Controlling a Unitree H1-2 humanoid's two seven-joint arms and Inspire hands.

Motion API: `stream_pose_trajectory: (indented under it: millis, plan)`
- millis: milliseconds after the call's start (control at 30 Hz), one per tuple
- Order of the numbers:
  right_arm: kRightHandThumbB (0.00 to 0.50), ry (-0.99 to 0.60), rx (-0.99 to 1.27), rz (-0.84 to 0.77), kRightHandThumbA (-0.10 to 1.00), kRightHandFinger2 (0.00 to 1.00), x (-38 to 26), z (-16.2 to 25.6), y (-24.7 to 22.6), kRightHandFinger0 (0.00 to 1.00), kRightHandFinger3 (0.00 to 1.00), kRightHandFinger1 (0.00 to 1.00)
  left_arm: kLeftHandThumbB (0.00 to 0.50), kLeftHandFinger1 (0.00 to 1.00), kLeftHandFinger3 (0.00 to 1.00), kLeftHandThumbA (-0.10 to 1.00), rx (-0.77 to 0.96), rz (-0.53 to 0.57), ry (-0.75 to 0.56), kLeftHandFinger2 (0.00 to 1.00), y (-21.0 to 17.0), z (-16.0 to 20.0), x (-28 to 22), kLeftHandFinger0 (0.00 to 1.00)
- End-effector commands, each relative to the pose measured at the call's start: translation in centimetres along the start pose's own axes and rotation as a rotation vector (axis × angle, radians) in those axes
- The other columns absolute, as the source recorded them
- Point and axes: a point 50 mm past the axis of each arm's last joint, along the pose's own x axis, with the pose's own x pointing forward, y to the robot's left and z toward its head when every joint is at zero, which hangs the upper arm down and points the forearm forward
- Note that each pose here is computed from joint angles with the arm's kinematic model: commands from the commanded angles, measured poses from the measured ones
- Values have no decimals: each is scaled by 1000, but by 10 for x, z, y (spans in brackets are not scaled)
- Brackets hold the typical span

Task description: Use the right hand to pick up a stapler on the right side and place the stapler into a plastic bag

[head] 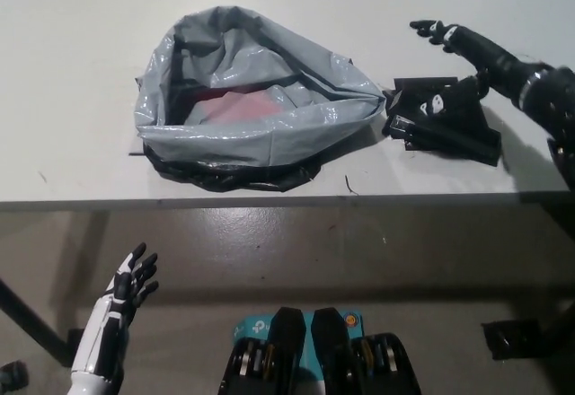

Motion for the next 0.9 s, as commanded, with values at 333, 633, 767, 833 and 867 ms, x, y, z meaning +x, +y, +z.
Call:
stream_pose_trajectory:
  millis: [333,633,767,833,867]
  plan:
    - [321,113,-125,115,1000,1000,10,-10,2,1000,1000,1000,15,1000,1000,1000,18,-48,-57,1000,1,10,-2,1000]
    - [304,105,-111,147,1000,1000,8,-14,9,1000,1000,1000,19,1000,1000,1000,12,-49,-35,1000,1,8,-5,1000]
    - [313,88,-112,128,991,1000,8,-14,13,1000,1000,1000,21,1000,1000,1000,23,-48,-27,1000,0,8,-7,1000]
    - [333,92,-118,91,969,1000,9,-15,13,1000,1000,1000,19,1000,1000,1000,22,-50,-28,1000,-1,9,-6,1000]
    - [319,84,-135,68,947,1000,9,-16,13,1000,1000,1000,12,1000,1000,1000,23,-50,-28,1000,0,9,-6,1000]
